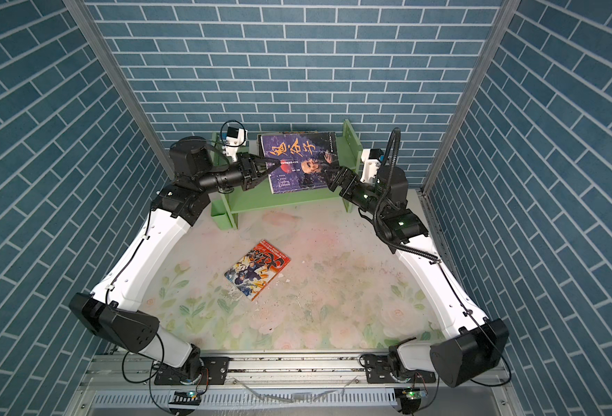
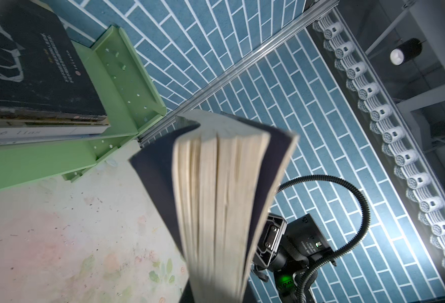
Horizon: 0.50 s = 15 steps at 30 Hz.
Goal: Stacking books/files
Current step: Pick up the book from the book.
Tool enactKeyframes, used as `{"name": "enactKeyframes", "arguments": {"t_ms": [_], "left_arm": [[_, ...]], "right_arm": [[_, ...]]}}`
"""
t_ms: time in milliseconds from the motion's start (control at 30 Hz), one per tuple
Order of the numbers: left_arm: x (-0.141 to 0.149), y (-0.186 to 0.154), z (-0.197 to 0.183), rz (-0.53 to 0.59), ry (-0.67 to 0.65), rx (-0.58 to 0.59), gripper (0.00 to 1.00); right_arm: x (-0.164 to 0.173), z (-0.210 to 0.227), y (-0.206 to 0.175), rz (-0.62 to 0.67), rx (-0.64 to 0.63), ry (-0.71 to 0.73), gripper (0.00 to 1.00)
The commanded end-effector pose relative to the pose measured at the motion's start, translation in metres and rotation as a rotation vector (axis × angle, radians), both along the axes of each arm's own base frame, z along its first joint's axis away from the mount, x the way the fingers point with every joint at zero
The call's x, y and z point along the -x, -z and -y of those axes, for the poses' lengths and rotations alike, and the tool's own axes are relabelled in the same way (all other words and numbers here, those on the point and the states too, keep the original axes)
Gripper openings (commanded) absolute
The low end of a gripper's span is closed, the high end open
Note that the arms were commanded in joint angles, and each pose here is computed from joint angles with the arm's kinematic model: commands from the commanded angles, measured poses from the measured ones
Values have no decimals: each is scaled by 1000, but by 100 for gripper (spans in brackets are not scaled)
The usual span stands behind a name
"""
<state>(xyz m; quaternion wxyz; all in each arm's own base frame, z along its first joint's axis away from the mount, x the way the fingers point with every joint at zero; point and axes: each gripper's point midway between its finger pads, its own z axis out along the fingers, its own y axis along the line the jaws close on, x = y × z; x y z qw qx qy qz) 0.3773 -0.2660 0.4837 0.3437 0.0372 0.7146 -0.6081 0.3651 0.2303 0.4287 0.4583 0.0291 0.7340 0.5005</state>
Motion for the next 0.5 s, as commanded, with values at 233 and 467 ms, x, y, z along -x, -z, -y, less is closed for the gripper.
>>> {"name": "enactKeyframes", "arguments": {"t_ms": [233,467], "left_arm": [[15,-64,-3,193,43,112,4],[11,-58,1,163,68,138,5]], "right_arm": [[-6,8,-9,-6,-87,14,97],[-18,-5,-34,40,-204,-60,86]]}}
